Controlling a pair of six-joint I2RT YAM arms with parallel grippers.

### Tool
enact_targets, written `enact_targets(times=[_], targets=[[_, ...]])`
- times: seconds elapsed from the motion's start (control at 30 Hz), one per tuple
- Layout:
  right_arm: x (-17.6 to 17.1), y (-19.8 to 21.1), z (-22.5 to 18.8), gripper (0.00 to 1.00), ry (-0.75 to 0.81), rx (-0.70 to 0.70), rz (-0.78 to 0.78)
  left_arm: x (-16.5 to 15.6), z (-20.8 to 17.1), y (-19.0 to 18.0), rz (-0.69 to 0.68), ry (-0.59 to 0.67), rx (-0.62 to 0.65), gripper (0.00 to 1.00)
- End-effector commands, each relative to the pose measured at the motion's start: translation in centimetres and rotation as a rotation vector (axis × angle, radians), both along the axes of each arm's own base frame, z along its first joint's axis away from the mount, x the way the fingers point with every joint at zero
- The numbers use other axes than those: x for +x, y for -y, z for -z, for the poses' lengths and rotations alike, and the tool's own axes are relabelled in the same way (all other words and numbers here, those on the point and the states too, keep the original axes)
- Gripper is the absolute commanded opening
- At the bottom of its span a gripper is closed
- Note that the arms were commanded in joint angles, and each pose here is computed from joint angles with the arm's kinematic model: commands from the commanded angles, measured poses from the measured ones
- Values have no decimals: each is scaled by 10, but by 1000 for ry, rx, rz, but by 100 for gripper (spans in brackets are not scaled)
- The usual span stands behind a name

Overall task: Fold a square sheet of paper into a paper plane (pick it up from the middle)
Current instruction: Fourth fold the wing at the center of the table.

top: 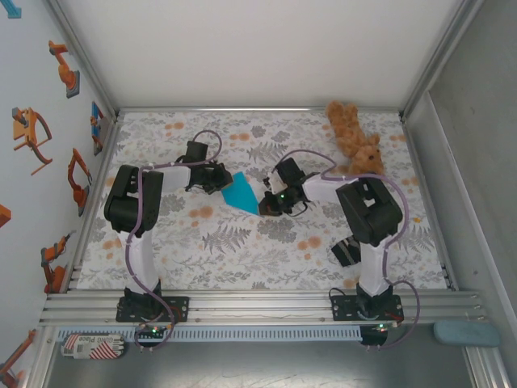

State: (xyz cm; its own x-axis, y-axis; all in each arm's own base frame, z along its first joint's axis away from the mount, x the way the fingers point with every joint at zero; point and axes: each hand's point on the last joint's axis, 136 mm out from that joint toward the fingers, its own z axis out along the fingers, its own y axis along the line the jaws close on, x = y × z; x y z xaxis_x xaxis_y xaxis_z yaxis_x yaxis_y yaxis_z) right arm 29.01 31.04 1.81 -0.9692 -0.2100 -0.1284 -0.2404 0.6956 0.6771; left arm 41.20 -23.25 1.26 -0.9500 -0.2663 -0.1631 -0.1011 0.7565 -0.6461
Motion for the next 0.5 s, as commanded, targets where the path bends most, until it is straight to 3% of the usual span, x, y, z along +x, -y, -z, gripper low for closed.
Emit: enact_targets(times=[0.0, 0.2, 0.33, 0.47], targets=[[-11, 20, 0, 0, 15, -26, 31, -26, 52, -31, -28, -136, 172, 8], [8, 14, -45, 0, 152, 73, 90, -9, -2, -3, 4, -31, 71, 12], [35, 5, -69, 9, 237, 105, 144, 5, -68, 12, -11, 98, -2, 26], [64, -9, -67, 17, 234, 107, 170, 6, -100, -3, -95, 166, -5, 47]])
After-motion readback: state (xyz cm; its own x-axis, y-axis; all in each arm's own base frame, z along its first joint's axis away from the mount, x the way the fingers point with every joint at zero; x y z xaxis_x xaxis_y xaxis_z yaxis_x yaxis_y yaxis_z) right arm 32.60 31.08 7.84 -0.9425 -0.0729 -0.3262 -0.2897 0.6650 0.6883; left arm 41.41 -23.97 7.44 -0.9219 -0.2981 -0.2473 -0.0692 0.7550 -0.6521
